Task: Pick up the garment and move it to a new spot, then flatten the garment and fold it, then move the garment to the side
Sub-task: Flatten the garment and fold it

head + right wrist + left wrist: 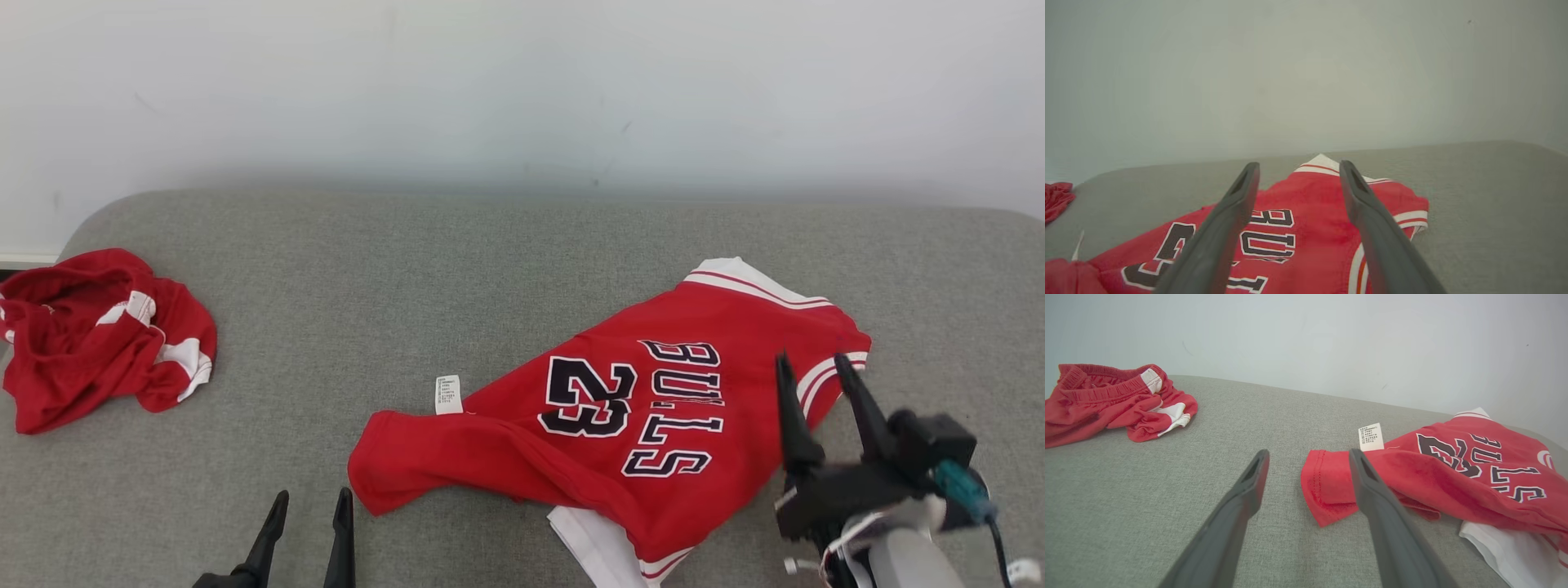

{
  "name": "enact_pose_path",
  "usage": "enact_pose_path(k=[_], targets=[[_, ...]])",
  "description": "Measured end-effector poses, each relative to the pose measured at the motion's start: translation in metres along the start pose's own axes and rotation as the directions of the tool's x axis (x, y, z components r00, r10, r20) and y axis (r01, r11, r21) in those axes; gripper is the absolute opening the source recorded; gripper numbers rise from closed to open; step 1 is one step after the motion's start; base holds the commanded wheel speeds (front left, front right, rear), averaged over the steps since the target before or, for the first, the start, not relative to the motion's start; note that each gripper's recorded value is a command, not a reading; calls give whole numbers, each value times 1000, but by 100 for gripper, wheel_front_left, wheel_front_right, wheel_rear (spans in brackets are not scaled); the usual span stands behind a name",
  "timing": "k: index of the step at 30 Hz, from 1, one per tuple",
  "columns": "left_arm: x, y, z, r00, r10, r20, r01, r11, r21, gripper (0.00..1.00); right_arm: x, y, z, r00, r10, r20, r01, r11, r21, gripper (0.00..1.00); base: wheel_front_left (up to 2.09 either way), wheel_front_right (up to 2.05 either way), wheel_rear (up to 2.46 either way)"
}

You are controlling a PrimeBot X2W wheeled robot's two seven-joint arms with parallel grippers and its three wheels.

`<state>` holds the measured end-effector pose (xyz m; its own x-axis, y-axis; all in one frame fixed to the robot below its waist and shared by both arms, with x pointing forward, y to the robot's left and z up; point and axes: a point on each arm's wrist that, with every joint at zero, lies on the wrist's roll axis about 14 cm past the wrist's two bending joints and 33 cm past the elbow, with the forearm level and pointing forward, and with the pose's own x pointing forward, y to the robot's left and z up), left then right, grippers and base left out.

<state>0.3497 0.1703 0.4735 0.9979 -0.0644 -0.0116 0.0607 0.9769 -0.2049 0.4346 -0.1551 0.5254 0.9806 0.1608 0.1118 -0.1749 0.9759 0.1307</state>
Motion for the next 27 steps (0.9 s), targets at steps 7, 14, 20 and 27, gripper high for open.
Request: enact_pose_path(k=[7,14,20,27], targets=[[1,-1,-2,1000,-4,-7,4,1000,8,100,-25,-34,-60,973,-116,-202,119,993,2,100,0,0,0],[0,2,-1,1000,6,-4,-6,1000,8,100,-23,-39,-91,933,-147,-329,162,987,19,100,0,0,0],[-6,11,2,999,37,5,-37,999,10,100,-31,-32,-122,886,-143,-441,174,984,31,100,0,0,0],[-11,16,1,999,54,2,-54,999,9,100,-29,-27,-123,889,-140,-435,178,983,46,0,0,0,0]])
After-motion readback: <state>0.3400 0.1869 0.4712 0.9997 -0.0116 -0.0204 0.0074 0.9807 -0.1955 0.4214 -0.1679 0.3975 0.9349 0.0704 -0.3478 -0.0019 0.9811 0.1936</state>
